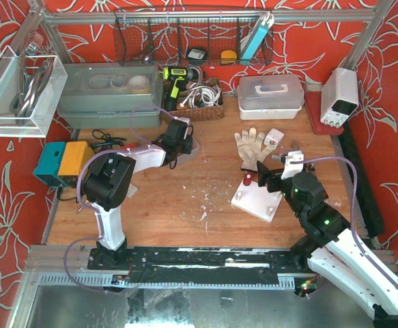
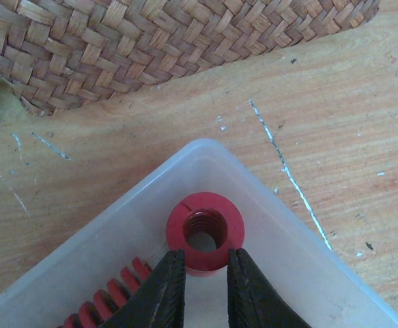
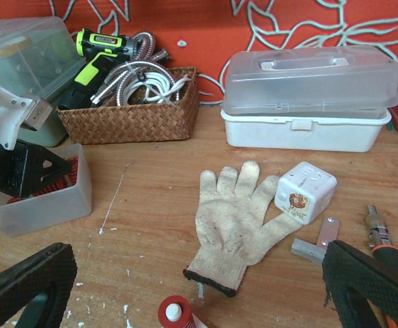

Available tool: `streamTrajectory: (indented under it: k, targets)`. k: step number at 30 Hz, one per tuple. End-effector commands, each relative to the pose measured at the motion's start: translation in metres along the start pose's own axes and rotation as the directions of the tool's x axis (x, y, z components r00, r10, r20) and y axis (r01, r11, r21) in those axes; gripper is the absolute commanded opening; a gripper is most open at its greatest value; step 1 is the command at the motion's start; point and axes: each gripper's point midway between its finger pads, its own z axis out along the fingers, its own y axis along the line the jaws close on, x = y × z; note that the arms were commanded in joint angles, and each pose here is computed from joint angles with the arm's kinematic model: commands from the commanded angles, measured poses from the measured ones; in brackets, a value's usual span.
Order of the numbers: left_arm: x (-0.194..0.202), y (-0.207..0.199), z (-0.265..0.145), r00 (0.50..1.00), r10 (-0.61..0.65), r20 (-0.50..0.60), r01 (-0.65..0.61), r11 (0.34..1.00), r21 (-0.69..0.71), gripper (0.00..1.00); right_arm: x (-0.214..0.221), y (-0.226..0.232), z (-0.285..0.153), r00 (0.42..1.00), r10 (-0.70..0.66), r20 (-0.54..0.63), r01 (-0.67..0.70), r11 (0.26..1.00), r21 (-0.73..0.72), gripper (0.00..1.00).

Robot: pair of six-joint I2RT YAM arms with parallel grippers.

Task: Install the large spring

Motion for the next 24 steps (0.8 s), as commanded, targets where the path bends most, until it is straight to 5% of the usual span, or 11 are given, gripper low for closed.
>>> streamTrajectory:
  k: [1,7,24]
  targets:
    - [-0.004,0.006,-0.018,1.000,-0.009,-0.011,0.009,1.000,-0.013,0.23,0.004,-0.005,0.000,1.000,-0.003,-0.001,0.003,1.000,0.024,0.99]
    - [-0.018,0.003,-0.039,0.999,-0.032,0.044,0.031,0.999,0.024,0.34,0.005,-0.003,0.002,1.000,0.002,-0.005,-0.002,1.000,0.020,0.99]
    - [0.005,-0.001,0.010,0.998,0.010,-0.056,-0.010,1.000,-0.003,0.50,0.003,-0.006,0.000,1.000,-0.002,0.000,0.002,1.000,0.031,0.99]
